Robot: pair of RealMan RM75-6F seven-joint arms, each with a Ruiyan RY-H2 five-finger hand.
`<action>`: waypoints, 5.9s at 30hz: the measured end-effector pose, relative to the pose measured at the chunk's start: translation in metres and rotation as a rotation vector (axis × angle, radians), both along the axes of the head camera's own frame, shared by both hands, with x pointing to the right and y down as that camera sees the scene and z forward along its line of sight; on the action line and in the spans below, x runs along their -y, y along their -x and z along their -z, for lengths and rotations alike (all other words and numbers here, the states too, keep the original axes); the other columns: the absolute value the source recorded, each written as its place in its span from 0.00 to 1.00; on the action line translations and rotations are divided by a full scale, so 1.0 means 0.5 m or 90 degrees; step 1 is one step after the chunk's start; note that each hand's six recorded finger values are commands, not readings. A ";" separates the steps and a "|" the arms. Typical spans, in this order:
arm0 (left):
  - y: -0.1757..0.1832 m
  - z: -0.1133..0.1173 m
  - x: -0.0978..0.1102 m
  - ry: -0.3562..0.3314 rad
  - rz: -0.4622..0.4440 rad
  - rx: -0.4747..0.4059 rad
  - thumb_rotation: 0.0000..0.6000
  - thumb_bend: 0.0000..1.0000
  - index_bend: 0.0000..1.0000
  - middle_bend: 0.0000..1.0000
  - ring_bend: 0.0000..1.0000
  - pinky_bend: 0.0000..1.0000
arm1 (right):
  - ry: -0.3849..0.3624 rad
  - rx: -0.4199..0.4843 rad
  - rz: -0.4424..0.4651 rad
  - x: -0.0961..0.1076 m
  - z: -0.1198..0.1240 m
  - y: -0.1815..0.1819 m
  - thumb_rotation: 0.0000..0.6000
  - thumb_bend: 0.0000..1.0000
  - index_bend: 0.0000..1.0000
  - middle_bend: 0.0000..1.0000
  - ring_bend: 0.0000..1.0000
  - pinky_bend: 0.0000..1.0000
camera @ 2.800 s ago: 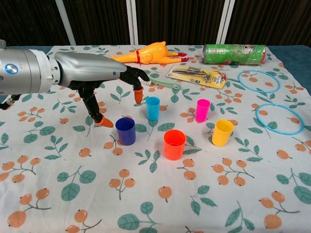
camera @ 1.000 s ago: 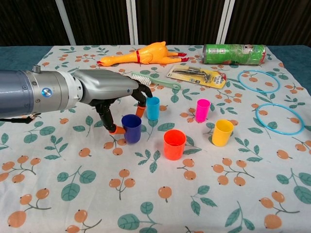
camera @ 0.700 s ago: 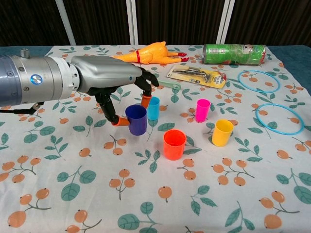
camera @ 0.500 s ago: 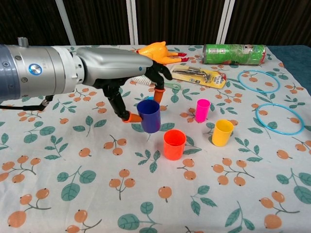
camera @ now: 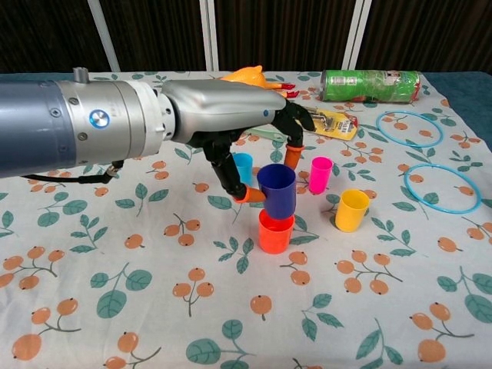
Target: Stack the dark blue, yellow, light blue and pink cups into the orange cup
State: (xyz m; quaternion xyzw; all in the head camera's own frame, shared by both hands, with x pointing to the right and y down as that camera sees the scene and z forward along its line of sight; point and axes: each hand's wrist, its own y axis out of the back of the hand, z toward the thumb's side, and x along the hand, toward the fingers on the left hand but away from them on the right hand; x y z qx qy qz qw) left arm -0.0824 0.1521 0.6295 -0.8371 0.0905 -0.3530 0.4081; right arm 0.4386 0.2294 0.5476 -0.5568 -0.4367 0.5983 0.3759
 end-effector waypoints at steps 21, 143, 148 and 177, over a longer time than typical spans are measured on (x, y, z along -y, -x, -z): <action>-0.025 -0.036 -0.012 -0.014 -0.017 0.034 1.00 0.30 0.49 0.09 0.00 0.03 | -0.003 0.002 -0.006 0.001 0.002 -0.004 1.00 0.32 0.11 0.04 0.05 0.10; 0.806 0.034 -0.064 -0.217 0.531 0.162 1.00 0.15 0.12 0.03 0.00 0.00 | 0.272 0.252 0.211 0.132 -0.272 0.446 1.00 0.32 0.40 0.04 0.07 0.12; 0.807 0.034 -0.063 -0.216 0.532 0.161 1.00 0.15 0.12 0.03 0.00 0.00 | 0.272 0.259 0.209 0.132 -0.275 0.453 1.00 0.32 0.43 0.04 0.08 0.12; 0.812 0.033 -0.061 -0.218 0.540 0.162 1.00 0.14 0.12 0.03 0.00 0.00 | 0.258 0.285 0.215 0.144 -0.251 0.475 1.00 0.32 0.51 0.04 0.09 0.14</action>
